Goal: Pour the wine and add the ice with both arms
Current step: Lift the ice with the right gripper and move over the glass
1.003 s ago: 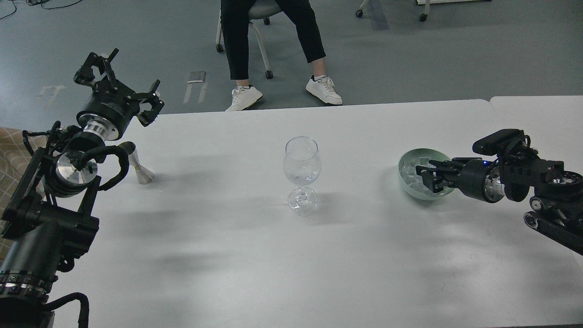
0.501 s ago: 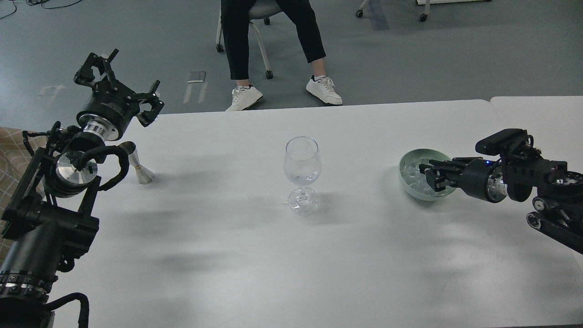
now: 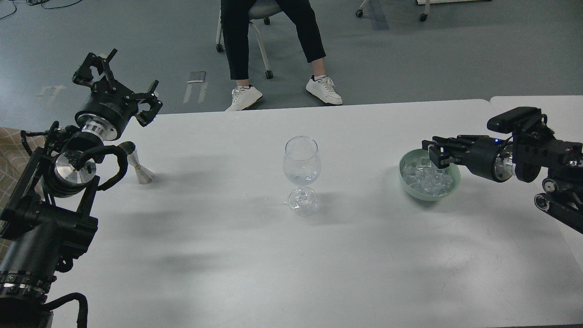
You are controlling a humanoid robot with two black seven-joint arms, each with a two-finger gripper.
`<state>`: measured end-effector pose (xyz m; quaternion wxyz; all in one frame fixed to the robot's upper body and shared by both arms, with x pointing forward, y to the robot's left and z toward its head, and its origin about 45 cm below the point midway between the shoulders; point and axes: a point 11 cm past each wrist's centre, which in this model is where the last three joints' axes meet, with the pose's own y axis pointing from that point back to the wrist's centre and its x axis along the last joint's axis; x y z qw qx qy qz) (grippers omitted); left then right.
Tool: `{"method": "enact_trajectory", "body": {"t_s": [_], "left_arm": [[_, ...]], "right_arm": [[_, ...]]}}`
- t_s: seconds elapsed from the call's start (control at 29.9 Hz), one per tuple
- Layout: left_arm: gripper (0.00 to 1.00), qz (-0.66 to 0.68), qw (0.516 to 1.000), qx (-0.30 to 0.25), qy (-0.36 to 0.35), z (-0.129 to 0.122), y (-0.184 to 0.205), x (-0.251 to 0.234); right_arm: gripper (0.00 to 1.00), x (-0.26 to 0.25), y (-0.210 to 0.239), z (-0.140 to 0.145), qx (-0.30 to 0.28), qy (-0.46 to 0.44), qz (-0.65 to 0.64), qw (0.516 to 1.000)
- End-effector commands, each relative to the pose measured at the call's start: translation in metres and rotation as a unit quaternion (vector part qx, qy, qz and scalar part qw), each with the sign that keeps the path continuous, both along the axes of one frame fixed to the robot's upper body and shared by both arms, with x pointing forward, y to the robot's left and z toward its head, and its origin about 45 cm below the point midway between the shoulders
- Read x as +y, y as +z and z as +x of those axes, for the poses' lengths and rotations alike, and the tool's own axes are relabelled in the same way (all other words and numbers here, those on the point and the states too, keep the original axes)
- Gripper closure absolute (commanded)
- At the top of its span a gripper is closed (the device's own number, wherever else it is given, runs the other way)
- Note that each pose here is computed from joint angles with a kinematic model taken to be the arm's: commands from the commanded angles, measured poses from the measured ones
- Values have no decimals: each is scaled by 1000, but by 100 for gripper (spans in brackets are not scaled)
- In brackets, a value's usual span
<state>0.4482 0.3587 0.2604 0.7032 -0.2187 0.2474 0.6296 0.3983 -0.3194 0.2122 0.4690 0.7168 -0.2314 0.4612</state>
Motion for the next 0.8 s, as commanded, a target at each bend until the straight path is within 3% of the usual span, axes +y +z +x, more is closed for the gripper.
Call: {"method": "enact_trajectory", "body": {"t_s": [0.0, 0.27, 0.47, 0.77], "left_arm": [[4, 1, 1000, 0, 1, 0, 1, 1], [4, 3, 1000, -1, 2, 0, 2, 2], [4, 3, 1000, -2, 1, 0, 2, 2], [4, 3, 1000, -2, 2, 0, 2, 3]], "right_arm": [[100, 29, 36, 0, -40, 33, 42, 998], [99, 98, 84, -19, -85, 122, 111, 983], [100, 151, 91, -37, -87, 182, 155, 967], [98, 192, 83, -38, -75, 191, 174, 963]]}}
